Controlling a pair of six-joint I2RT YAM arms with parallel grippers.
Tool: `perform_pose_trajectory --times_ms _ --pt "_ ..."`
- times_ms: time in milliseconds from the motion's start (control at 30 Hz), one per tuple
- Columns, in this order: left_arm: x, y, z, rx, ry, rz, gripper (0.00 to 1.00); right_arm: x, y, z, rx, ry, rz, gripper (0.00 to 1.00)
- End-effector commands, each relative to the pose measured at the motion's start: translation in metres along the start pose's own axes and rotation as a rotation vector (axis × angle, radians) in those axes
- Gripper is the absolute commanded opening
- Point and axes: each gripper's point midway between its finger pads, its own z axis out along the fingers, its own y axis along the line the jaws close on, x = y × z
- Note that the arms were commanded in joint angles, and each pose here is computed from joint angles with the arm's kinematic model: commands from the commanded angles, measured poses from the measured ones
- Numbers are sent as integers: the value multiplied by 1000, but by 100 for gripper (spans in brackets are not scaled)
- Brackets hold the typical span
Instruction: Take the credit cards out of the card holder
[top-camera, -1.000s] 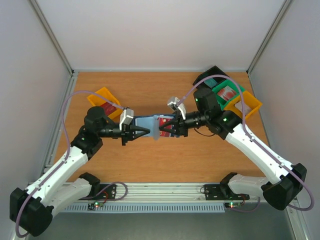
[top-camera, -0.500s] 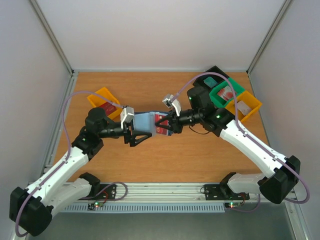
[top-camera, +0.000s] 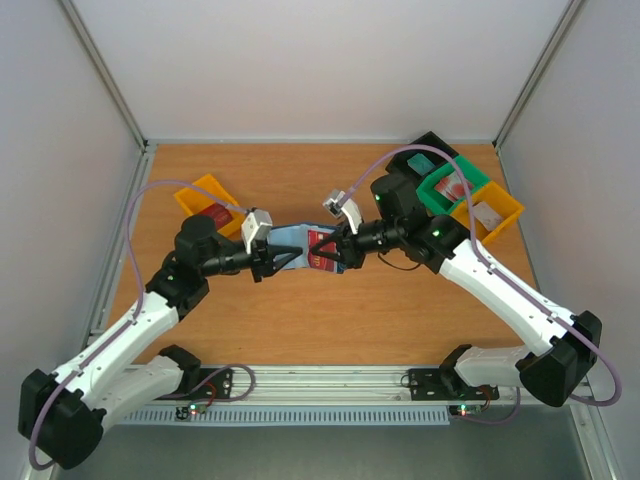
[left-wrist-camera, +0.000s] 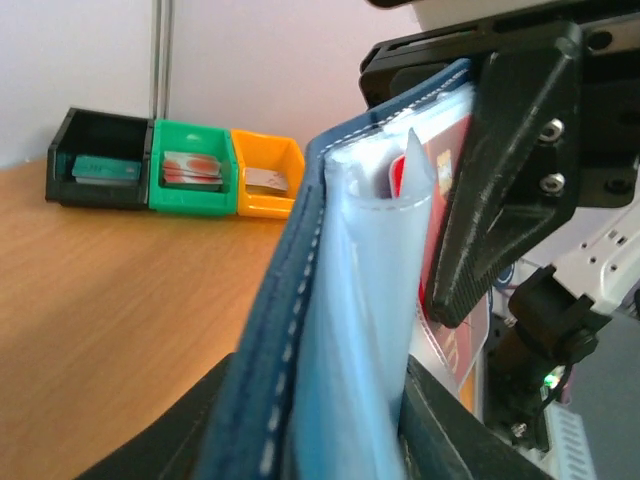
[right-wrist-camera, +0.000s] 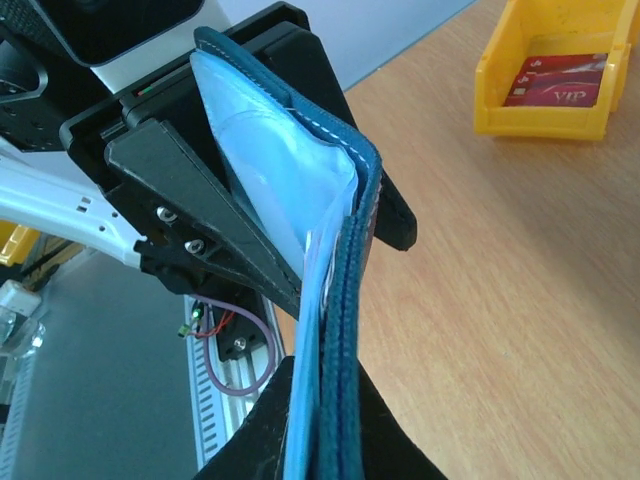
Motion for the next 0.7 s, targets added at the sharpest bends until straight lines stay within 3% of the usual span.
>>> perform_pose_trajectory --times_ms 0,233,367,433,500,667 --pt "-9 9 -3 -92 4 50 34 -12 41 -13 -141 -13 -99 1" --pt "19 79 -32 -498 144 36 42 3 23 -33 -64 6 -45 1" --pt "21 123 -65 -731 126 -58 52 17 -52 -50 196 17 201 1" --pt "29 137 -76 -790 125 -135 53 35 -107 -65 458 61 356 1" --pt "30 135 -77 -775 122 -160 51 58 -139 -72 632 169 475 1" --pt "-9 54 -31 -323 39 -17 42 63 -154 -66 751 227 512 1"
